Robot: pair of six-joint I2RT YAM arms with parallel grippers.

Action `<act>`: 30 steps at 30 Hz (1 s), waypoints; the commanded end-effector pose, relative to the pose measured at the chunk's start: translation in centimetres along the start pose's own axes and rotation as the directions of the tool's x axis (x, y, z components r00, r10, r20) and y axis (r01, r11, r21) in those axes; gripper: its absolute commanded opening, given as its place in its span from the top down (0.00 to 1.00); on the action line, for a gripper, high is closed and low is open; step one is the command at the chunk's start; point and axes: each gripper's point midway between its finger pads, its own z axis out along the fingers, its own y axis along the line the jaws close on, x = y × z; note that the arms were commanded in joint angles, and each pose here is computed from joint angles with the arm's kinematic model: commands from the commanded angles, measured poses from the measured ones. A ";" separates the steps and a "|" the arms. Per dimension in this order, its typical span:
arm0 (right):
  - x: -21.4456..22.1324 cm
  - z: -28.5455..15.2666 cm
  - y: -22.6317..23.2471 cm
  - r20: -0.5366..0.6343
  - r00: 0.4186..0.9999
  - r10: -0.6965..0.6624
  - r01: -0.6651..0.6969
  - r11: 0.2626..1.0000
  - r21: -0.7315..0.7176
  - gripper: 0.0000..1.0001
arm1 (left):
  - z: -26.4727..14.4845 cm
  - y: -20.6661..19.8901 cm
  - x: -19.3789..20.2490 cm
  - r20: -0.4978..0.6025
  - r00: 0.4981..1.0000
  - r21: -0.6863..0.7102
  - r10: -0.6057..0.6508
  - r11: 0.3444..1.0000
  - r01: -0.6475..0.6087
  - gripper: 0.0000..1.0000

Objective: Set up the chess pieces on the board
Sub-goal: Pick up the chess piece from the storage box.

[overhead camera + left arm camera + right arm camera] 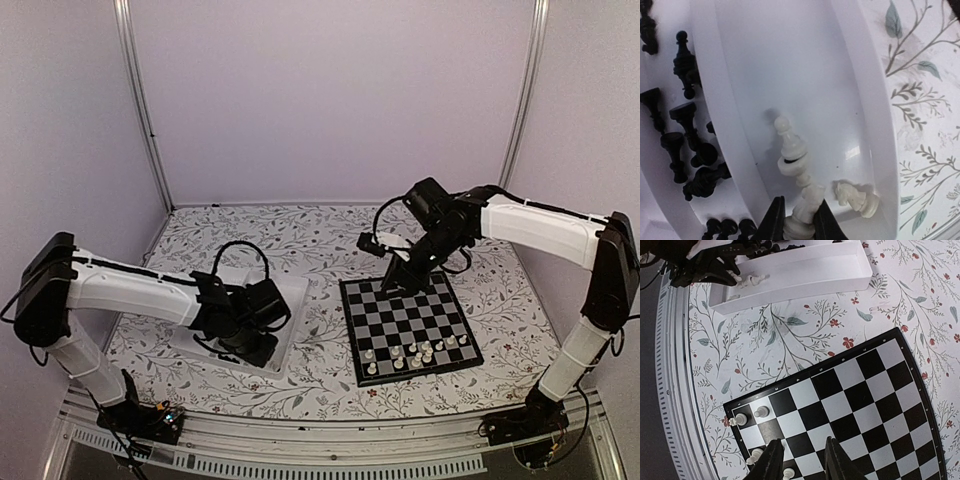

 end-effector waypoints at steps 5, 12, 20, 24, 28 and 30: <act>-6.1 -0.4 0.3 0.157 0.987 0.044 -0.026 0.993 -0.115 0.69 | -3.1 -0.7 -2.0 0.308 0.948 0.166 0.080 0.977 -0.137 0.96; -9.0 2.5 1.8 0.154 0.977 0.145 -0.083 0.933 -0.350 0.69 | -5.3 -0.9 -3.3 0.453 0.890 0.199 0.056 0.967 -0.162 0.96; -11.4 6.3 6.5 0.106 0.981 0.161 -0.074 0.822 -0.565 0.68 | -6.1 -2.1 -3.6 0.503 0.861 0.236 0.074 0.947 -0.219 0.95; -11.8 7.4 8.4 0.081 0.982 0.173 -0.082 0.766 -0.637 0.67 | -7.0 -2.2 -4.0 0.530 0.846 0.249 0.061 0.942 -0.224 0.95; -11.8 8.6 10.1 0.047 0.982 0.181 -0.101 0.723 -0.683 0.65 | -7.7 -2.4 -4.2 0.553 0.832 0.268 0.046 0.936 -0.230 0.93; -11.8 9.2 10.6 0.036 0.983 0.177 -0.104 0.717 -0.689 0.65 | -7.9 -2.5 -4.2 0.558 0.829 0.276 0.042 0.933 -0.232 0.93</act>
